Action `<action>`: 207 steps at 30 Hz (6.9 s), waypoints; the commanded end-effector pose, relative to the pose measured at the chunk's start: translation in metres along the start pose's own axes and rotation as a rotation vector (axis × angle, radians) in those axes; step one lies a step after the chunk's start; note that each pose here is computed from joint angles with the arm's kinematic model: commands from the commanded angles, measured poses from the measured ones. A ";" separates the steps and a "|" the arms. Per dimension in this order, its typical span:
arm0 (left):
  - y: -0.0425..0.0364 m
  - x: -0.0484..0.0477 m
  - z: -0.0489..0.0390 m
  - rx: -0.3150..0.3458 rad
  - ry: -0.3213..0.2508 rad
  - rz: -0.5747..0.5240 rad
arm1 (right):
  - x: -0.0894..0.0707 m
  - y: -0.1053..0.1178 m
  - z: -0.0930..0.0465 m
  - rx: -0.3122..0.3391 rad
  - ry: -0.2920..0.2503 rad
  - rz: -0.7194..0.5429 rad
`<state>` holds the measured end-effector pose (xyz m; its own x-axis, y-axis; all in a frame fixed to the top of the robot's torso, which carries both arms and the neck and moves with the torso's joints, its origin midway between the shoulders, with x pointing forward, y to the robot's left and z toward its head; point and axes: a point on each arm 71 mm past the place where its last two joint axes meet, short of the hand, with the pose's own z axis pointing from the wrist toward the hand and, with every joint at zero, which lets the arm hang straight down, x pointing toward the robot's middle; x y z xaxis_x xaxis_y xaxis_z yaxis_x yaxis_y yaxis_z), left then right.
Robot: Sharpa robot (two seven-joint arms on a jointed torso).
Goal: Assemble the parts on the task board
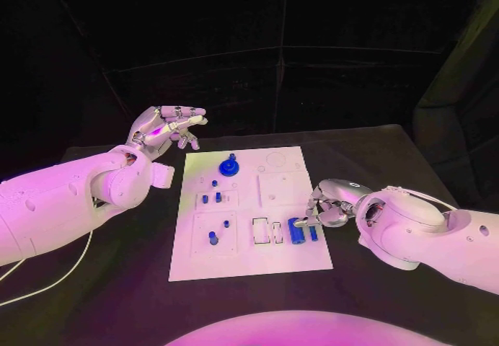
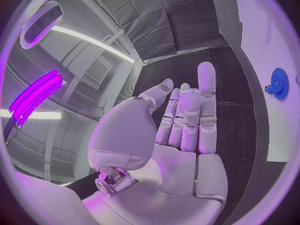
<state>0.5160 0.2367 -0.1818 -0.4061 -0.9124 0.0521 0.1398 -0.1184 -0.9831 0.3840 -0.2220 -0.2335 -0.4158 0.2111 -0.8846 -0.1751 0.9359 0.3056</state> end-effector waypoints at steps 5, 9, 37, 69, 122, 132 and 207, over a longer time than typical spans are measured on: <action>-0.0004 0.0001 0.0003 0.003 0.004 -0.004 | 0.012 0.003 0.003 -0.004 0.022 -0.062; 0.0003 0.0005 0.0006 0.000 0.005 -0.005 | 0.018 0.006 0.006 -0.026 0.030 -0.066; 0.0016 -0.0020 -0.0003 -0.005 0.006 -0.005 | 0.040 0.010 0.015 -0.038 0.059 -0.029; 0.0032 0.0053 0.0024 -0.013 0.026 -0.017 | 0.043 0.058 0.017 -0.124 0.038 0.181; 0.0045 0.0073 0.0040 -0.020 0.035 -0.022 | 0.046 0.073 0.021 -0.090 0.025 0.129; 0.0046 0.0072 0.0039 -0.022 0.035 -0.022 | 0.046 0.069 0.025 -0.068 0.031 0.107; 0.0029 0.0050 -0.0002 -0.026 0.035 -0.023 | 0.023 -0.015 -0.001 0.079 0.082 -0.090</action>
<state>0.5145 0.2326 -0.1856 -0.4300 -0.9006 0.0627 0.1065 -0.1196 -0.9871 0.3776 -0.2315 -0.2545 -0.4491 0.1444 -0.8817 -0.1383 0.9637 0.2283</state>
